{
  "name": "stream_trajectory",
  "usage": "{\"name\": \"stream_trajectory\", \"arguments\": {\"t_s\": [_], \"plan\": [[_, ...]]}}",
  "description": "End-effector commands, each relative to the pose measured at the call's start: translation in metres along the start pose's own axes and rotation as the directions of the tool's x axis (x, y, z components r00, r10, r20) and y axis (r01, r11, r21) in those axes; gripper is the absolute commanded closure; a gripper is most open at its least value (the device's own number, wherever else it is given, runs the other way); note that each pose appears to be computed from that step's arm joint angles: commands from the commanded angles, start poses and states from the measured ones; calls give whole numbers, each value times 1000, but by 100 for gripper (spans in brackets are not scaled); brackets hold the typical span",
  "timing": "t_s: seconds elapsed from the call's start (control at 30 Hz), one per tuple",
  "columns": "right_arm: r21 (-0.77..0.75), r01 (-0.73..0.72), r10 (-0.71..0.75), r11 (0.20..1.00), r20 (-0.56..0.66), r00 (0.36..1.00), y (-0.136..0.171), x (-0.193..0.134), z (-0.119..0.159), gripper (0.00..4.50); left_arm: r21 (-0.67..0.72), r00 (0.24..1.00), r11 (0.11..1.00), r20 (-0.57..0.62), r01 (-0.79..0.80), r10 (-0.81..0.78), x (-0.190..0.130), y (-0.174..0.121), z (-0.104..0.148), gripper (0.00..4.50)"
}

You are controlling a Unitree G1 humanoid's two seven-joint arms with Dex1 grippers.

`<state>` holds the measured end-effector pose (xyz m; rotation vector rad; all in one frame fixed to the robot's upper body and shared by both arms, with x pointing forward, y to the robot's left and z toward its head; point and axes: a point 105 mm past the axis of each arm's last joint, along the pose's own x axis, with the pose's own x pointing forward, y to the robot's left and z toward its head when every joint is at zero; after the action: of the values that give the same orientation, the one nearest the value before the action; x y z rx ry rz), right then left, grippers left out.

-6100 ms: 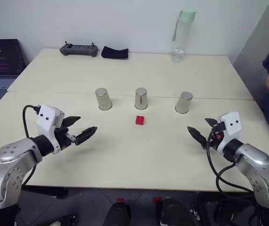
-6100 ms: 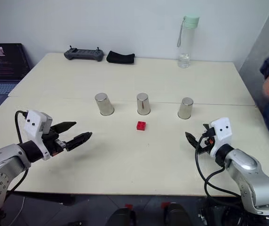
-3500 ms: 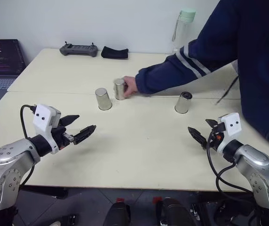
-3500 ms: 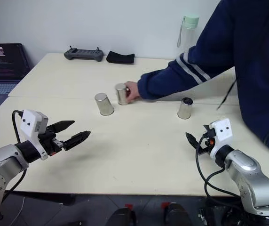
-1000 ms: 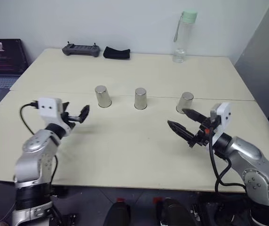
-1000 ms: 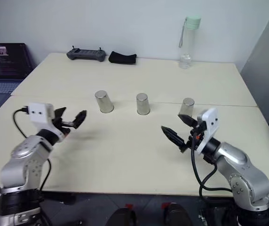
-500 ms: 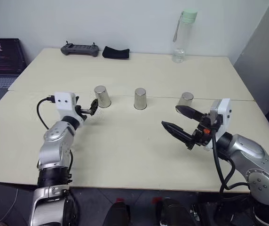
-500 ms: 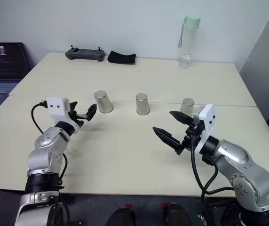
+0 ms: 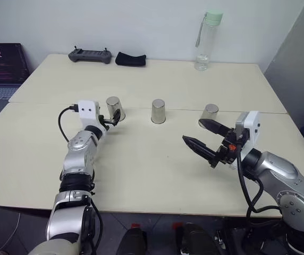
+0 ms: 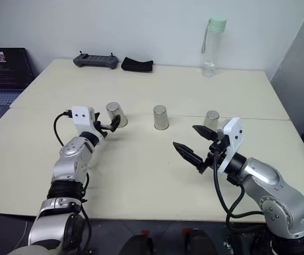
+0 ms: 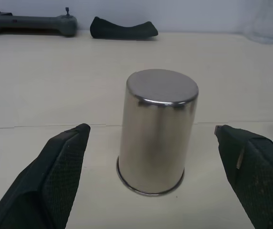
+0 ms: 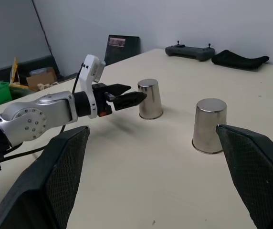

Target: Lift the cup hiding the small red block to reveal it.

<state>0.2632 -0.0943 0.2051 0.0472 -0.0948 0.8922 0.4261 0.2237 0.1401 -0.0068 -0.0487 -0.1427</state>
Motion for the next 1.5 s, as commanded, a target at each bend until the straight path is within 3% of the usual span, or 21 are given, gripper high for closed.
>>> {"name": "stream_trajectory", "arguments": {"t_s": [0.03, 0.37, 0.67, 0.77, 1.13, 1.47, 1.5], "plan": [[-33, 1, 0, 999, 24, 1000, 4, -3, 8, 0, 30, 999, 1000, 46, -8, 7, 9, 2, 13, 2], [-20, 28, -28, 999, 26, 999, 2, -3, 6, 0, -5, 1000, 1000, 22, 12, -12, 23, -2, 5, 2], [-12, 48, -47, 999, 31, 998, 1, -4, 6, 0, -1, 1000, 1000, 16, 1, -1, 23, 3, 1, 173], [-9, 50, -50, 999, 30, 998, 1, -5, 5, 0, 2, 1000, 1000, 20, -3, 3, 23, 4, 2, 195], [7, 83, -83, 997, 19, 996, -5, -6, 0, 0, 21, 999, 1000, 36, 6, -7, 21, 6, 7, 444], [6, 80, -80, 997, 11, 997, -4, -6, -2, 0, 29, 999, 1000, 42, -12, 10, 15, 6, 4, 449], [6, 79, -79, 997, 10, 997, -4, -6, -2, 0, 24, 999, 1000, 47, -11, 10, 15, 5, 4, 411]]}}
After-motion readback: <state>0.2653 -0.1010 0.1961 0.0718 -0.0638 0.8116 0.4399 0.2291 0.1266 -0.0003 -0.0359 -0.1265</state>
